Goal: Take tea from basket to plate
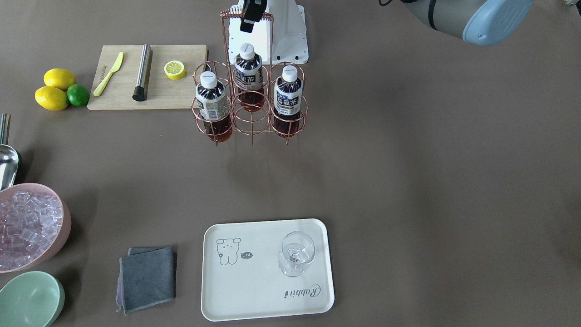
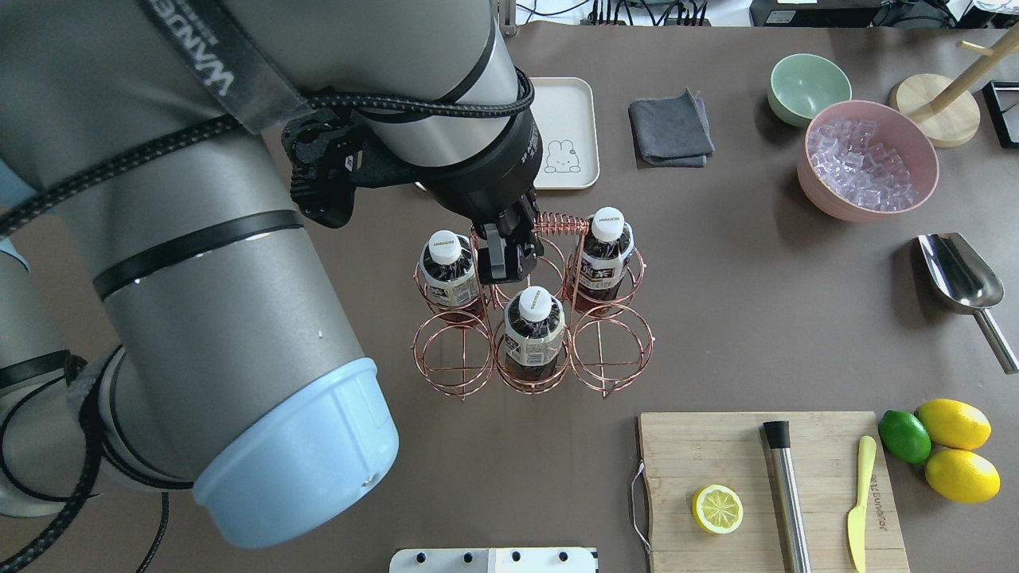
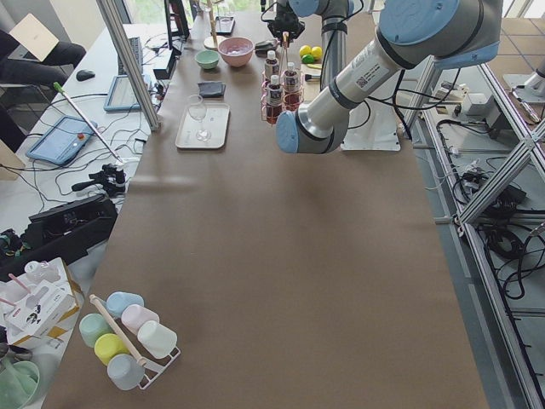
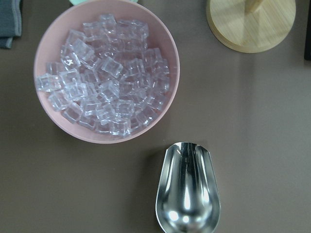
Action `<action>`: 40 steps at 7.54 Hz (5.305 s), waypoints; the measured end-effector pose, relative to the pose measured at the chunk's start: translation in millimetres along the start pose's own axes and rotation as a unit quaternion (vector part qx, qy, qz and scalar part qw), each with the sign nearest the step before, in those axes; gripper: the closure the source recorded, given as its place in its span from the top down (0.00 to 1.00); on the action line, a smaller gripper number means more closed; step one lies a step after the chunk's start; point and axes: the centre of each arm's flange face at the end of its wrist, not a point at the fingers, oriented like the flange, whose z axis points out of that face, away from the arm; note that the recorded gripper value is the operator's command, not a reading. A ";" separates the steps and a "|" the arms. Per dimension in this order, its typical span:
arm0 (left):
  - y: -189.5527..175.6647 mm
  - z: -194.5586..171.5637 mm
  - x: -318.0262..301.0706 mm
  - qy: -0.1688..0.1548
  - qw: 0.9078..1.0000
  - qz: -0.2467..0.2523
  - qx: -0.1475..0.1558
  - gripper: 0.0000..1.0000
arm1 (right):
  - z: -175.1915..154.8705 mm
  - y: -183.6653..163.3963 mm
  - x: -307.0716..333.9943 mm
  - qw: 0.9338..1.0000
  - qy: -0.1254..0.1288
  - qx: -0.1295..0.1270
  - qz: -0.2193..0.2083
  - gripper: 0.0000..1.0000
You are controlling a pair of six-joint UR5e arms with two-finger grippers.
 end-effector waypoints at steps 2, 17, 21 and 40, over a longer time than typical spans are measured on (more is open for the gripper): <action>-3.5 -1.9 3.2 0.002 1.000 -0.006 0.008 0.00 | -20.7 -5.7 -38.3 0.999 -0.009 0.022 -0.029 1.00; -4.8 4.3 6.7 -0.004 0.999 -0.020 0.028 0.00 | -59.1 5.8 -268.4 0.968 -0.118 0.069 -0.209 1.00; -7.0 8.7 6.8 -0.006 0.999 -0.021 0.031 0.00 | -44.9 8.5 -293.0 0.943 -0.147 0.086 -0.285 1.00; -13.7 80.4 -10.8 -0.012 0.998 -0.003 0.063 0.00 | -11.8 1.5 -420.0 0.899 -0.147 0.152 -0.384 0.96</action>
